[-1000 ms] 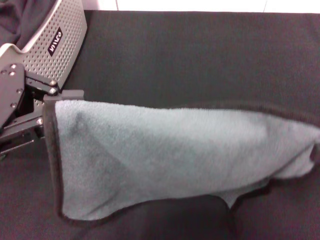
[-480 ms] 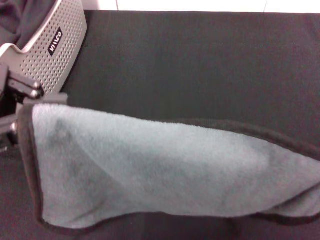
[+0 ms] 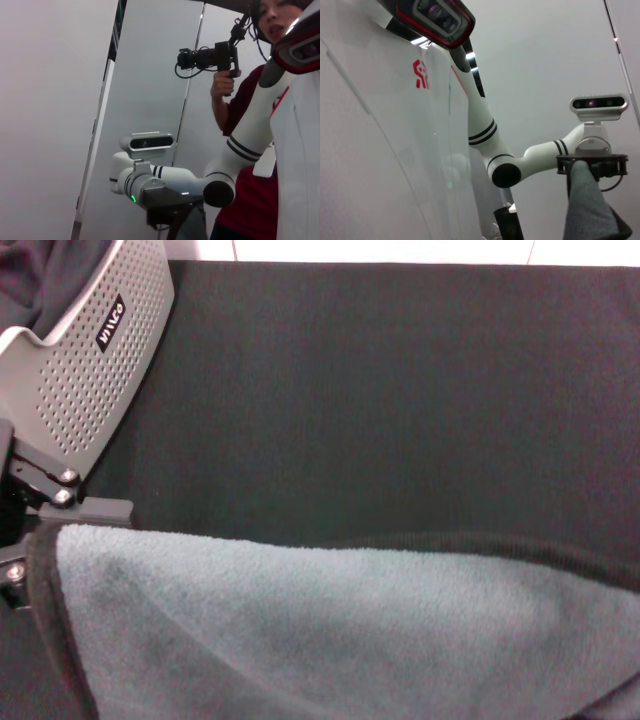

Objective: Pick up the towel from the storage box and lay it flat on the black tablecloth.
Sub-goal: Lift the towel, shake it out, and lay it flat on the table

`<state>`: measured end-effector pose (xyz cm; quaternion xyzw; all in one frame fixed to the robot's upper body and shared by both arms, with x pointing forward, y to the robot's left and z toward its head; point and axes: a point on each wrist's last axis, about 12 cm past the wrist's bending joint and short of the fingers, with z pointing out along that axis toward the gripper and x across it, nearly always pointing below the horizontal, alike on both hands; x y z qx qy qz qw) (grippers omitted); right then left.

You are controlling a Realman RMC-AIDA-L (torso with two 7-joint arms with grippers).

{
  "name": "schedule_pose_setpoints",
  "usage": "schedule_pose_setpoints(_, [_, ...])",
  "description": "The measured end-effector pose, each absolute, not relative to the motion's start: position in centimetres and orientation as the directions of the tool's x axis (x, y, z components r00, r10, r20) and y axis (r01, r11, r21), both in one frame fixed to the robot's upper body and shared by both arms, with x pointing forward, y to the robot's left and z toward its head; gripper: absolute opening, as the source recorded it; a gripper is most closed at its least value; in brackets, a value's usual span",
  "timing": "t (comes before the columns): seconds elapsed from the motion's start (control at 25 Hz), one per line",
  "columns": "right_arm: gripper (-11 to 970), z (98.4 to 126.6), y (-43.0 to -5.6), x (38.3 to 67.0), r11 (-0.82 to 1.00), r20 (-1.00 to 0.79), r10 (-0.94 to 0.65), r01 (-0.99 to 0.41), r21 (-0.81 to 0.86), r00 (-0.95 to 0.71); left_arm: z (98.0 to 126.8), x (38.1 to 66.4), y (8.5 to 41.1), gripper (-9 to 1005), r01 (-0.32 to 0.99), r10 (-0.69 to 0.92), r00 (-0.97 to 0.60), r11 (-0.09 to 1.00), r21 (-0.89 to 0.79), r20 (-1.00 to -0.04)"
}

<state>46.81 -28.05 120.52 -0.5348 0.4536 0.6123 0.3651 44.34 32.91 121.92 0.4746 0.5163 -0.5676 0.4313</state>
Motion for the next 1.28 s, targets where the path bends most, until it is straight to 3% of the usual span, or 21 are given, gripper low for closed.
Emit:
schedule_pose_setpoints(0.24, [11, 119.4, -28.0, 46.8, -0.305, -0.979, -0.016, -0.931, 0.198, -0.203, 121.3, 45.1, 33.3, 111, 0.983, 0.050, -0.173, -0.062, -0.176, -0.984])
schedule_pose_setpoints(0.52, [12, 117.0, -28.9, 50.1, -0.176, -0.962, 0.032, -0.949, 0.260, -0.270, 118.7, 48.5, 33.6, 111, 0.978, 0.081, -0.209, 0.035, -0.207, -0.974])
schedule_pose_setpoints(0.92, [11, 115.3, -27.1, 54.2, 0.011, -0.953, -0.147, -0.963, 0.268, -0.267, 116.2, 52.9, 31.7, 110, 0.974, 0.140, -0.207, 0.127, -0.190, -0.968])
schedule_pose_setpoints(1.28, [12, 114.3, -26.7, 56.1, 0.144, -0.950, -0.177, -0.961, 0.234, -0.258, 114.9, 54.5, 30.3, 110, 0.971, 0.199, -0.162, 0.205, -0.121, -0.967])
